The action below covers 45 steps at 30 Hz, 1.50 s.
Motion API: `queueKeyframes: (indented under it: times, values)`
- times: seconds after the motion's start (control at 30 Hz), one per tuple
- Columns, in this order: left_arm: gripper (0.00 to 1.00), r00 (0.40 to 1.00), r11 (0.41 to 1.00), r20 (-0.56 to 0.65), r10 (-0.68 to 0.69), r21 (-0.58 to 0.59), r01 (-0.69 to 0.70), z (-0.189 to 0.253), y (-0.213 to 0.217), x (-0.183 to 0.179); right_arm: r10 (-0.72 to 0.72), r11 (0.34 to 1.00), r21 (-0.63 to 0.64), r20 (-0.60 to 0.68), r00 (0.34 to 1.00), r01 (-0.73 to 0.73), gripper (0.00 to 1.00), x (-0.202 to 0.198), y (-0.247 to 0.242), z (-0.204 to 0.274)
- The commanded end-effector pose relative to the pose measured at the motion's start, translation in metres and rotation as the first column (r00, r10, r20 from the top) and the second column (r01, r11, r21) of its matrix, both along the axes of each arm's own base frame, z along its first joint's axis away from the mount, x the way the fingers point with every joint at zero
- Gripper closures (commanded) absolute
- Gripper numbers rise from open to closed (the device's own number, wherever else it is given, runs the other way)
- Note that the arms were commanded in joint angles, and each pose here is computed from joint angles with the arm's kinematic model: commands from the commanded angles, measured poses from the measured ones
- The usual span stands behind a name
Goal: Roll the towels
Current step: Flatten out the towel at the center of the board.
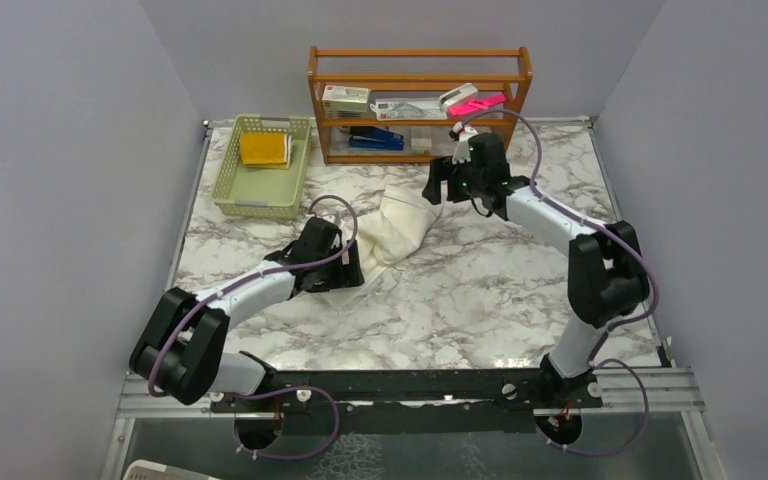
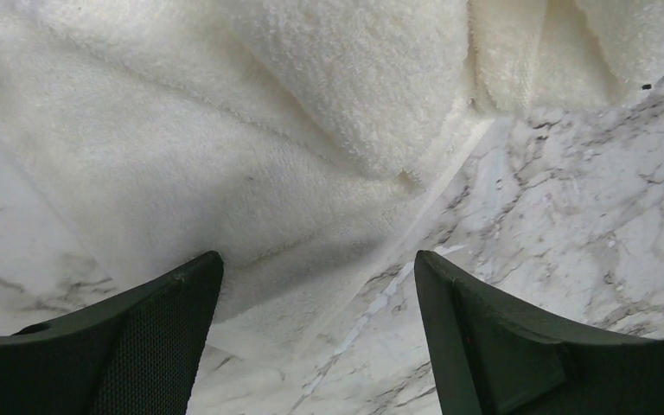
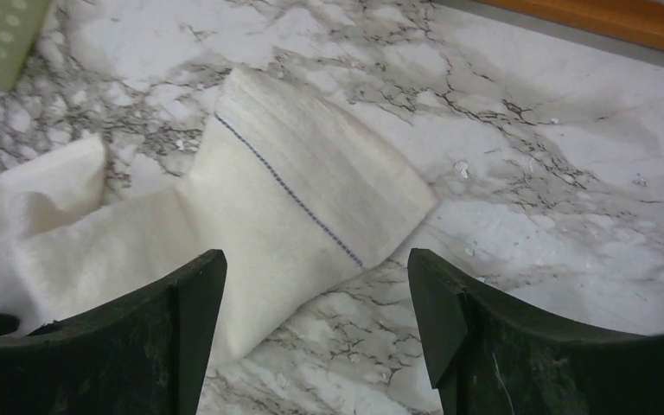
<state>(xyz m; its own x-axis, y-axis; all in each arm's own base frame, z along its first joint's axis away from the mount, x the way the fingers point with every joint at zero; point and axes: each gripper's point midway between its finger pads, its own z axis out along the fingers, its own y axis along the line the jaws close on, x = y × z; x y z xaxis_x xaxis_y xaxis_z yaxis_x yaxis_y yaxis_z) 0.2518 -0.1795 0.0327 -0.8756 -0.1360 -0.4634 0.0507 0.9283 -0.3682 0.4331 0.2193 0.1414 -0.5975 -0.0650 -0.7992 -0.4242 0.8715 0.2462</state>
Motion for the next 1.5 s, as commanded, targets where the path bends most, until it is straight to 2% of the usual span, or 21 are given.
queueKeyframes:
  times: [0.0, 0.1, 0.2, 0.33, 0.37, 0.43, 0.47, 0.57, 0.63, 0.7, 0.8, 0.87, 0.93, 1.0, 1.07, 1.17, 1.2, 1.27, 1.33, 1.4, 1.47]
  values:
    - [0.14, 0.995, 0.991, -0.100, 0.031, 0.135, -0.018, -0.015, 0.037, -0.035, -0.019, 0.997, -0.070, -0.048, 0.999, 0.016, 0.25, 0.022, 0.006, -0.041]
    - [0.14, 0.994, 0.993, -0.103, 0.045, 0.116, -0.033, -0.014, 0.037, -0.038, -0.021, 0.994, -0.104, -0.082, 0.996, 0.013, 0.32, 0.034, 0.008, -0.064]
    - [0.14, 0.993, 0.993, -0.109, 0.053, 0.107, -0.041, -0.014, 0.036, -0.040, -0.014, 0.991, -0.136, -0.101, 0.995, 0.000, 0.42, 0.041, 0.009, -0.082]
    - [0.14, 0.993, 0.994, -0.106, 0.051, 0.105, -0.040, -0.013, 0.036, -0.039, -0.042, 0.972, -0.236, -0.120, 0.992, 0.013, 0.53, 0.042, 0.000, -0.105]
    - [0.14, 0.993, 0.994, -0.103, 0.050, 0.106, -0.039, -0.012, 0.035, -0.038, -0.045, 0.968, -0.251, -0.129, 0.991, 0.011, 0.61, 0.040, -0.002, -0.110]
    - [0.14, 0.994, 0.993, -0.103, 0.043, 0.110, -0.032, -0.012, 0.035, -0.037, -0.082, 0.954, -0.299, -0.142, 0.986, 0.037, 0.89, 0.036, -0.013, -0.120]
    - [0.14, 0.994, 0.993, -0.103, 0.041, 0.111, -0.030, -0.011, 0.035, -0.036, -0.107, 0.946, -0.321, -0.148, 0.983, 0.054, 0.98, 0.034, -0.019, -0.125]
    - [0.14, 0.995, 0.994, -0.096, 0.028, 0.108, -0.017, -0.007, 0.031, -0.031, -0.163, 0.928, -0.359, -0.154, 0.975, 0.098, 0.99, 0.023, -0.038, -0.135]
    - [0.14, 0.996, 0.995, -0.086, 0.022, 0.101, -0.014, -0.002, 0.029, -0.026, -0.186, 0.955, -0.265, -0.174, 0.967, 0.136, 0.99, 0.017, -0.046, -0.130]
    - [0.14, 0.997, 0.996, -0.076, 0.019, 0.093, -0.012, 0.004, 0.027, -0.021, -0.188, 0.980, -0.106, -0.209, 0.960, 0.169, 0.99, 0.006, -0.057, -0.118]
    - [0.14, 0.997, 0.998, -0.069, 0.016, 0.070, -0.011, 0.011, 0.025, -0.015, -0.261, 0.959, 0.054, -0.214, 0.941, 0.279, 0.99, 0.004, -0.093, -0.089]
    - [0.14, 0.997, 0.998, -0.070, 0.019, 0.058, -0.015, 0.013, 0.027, -0.014, -0.363, 0.912, 0.127, -0.193, 0.911, 0.390, 0.99, 0.002, -0.125, -0.069]
    - [0.14, 0.997, 0.998, -0.072, 0.020, 0.053, -0.016, 0.013, 0.029, -0.014, -0.488, 0.805, 0.280, -0.193, 0.851, 0.524, 1.00, -0.007, -0.151, -0.045]
    - [0.14, 0.998, 0.998, -0.067, 0.021, 0.055, -0.017, 0.014, 0.033, -0.011, -0.558, 0.742, 0.371, -0.119, 0.821, 0.558, 1.00, -0.015, -0.164, -0.015]
    - [0.14, 0.998, 0.998, -0.060, 0.020, 0.058, -0.016, 0.016, 0.037, -0.007, -0.591, 0.718, 0.400, -0.082, 0.802, 0.570, 0.99, -0.022, -0.169, 0.005]
    - [0.14, 0.999, 0.999, -0.039, -0.002, 0.047, 0.004, 0.026, 0.037, 0.001, -0.542, 0.768, 0.400, -0.008, 0.840, 0.499, 0.99, -0.022, -0.163, 0.027]
    - [0.14, 1.000, 0.999, -0.027, -0.008, 0.043, 0.009, 0.031, 0.036, 0.004, -0.486, 0.811, 0.377, 0.010, 0.874, 0.447, 0.90, -0.020, -0.152, 0.027]
    - [0.14, 1.000, 0.999, -0.002, -0.016, 0.037, 0.016, 0.043, 0.035, 0.011, -0.395, 0.893, 0.228, -0.019, 0.918, 0.389, 0.50, -0.017, -0.123, 0.007]
    - [0.14, 0.999, 1.000, 0.028, -0.017, 0.025, 0.016, 0.056, 0.034, 0.018, -0.342, 0.939, 0.021, -0.065, 0.938, 0.344, 0.30, -0.017, -0.092, -0.028]
    - [0.14, 0.999, 1.000, 0.051, -0.017, 0.016, 0.016, 0.066, 0.035, 0.022, -0.294, 0.955, -0.090, -0.134, 0.946, 0.284, 0.26, -0.026, -0.065, -0.064]
    - [0.14, 0.998, 1.000, 0.062, -0.011, 0.014, 0.010, 0.071, 0.037, 0.023, -0.259, 0.964, -0.113, -0.182, 0.949, 0.241, 0.27, -0.034, -0.047, -0.090]
